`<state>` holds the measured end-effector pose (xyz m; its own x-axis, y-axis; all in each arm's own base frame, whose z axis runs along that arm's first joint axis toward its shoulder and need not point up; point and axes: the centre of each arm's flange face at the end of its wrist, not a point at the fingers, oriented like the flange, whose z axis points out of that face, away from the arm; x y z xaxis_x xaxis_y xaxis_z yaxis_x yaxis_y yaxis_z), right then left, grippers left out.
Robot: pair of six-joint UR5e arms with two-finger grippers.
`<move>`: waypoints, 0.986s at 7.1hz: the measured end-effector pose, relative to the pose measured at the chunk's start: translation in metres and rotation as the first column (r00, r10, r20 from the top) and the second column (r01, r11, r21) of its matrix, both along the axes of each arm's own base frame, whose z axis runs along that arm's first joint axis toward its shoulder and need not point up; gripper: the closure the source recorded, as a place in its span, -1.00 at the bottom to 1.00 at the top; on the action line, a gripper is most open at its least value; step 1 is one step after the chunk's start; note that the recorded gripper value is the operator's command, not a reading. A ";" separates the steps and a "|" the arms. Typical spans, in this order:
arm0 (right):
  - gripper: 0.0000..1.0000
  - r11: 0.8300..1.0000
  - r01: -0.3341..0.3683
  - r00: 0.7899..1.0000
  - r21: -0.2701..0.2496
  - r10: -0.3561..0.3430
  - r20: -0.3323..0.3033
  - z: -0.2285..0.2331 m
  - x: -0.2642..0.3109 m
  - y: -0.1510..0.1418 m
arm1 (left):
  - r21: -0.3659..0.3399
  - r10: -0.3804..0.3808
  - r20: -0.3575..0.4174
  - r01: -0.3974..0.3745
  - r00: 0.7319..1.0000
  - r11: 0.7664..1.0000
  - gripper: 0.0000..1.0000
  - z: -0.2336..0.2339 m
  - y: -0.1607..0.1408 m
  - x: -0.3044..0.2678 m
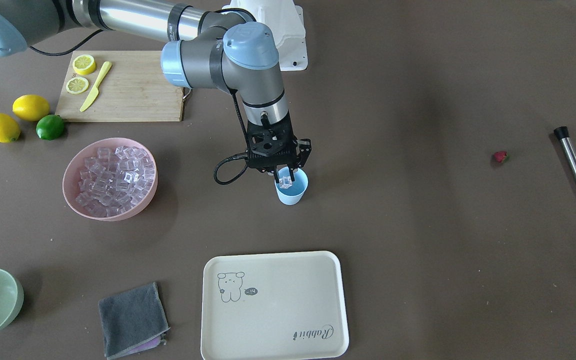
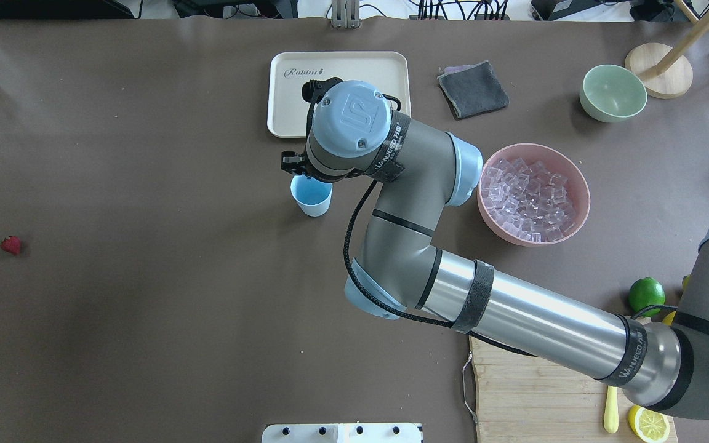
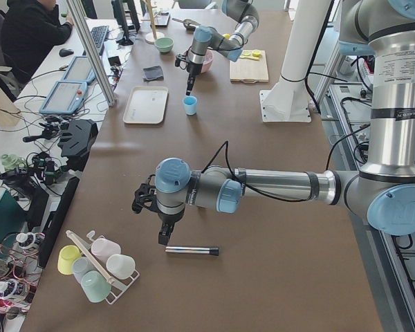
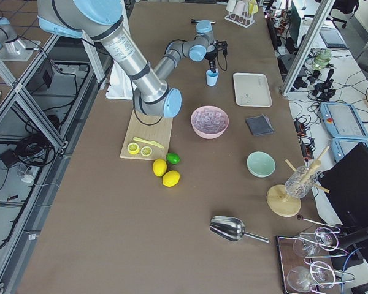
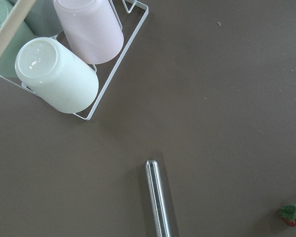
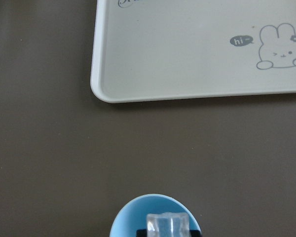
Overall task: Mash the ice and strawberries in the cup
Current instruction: 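Open the right gripper to drop the ice cube into the cup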
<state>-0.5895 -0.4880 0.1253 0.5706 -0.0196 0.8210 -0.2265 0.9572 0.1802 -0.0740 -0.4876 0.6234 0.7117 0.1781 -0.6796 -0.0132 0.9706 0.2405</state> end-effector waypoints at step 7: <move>-0.98 0.999 0.033 0.999 0.018 -0.032 -0.028 0.011 0.006 0.012 | -0.001 0.002 0.000 -0.002 1.000 1.000 -0.97 0.000 -0.002 0.001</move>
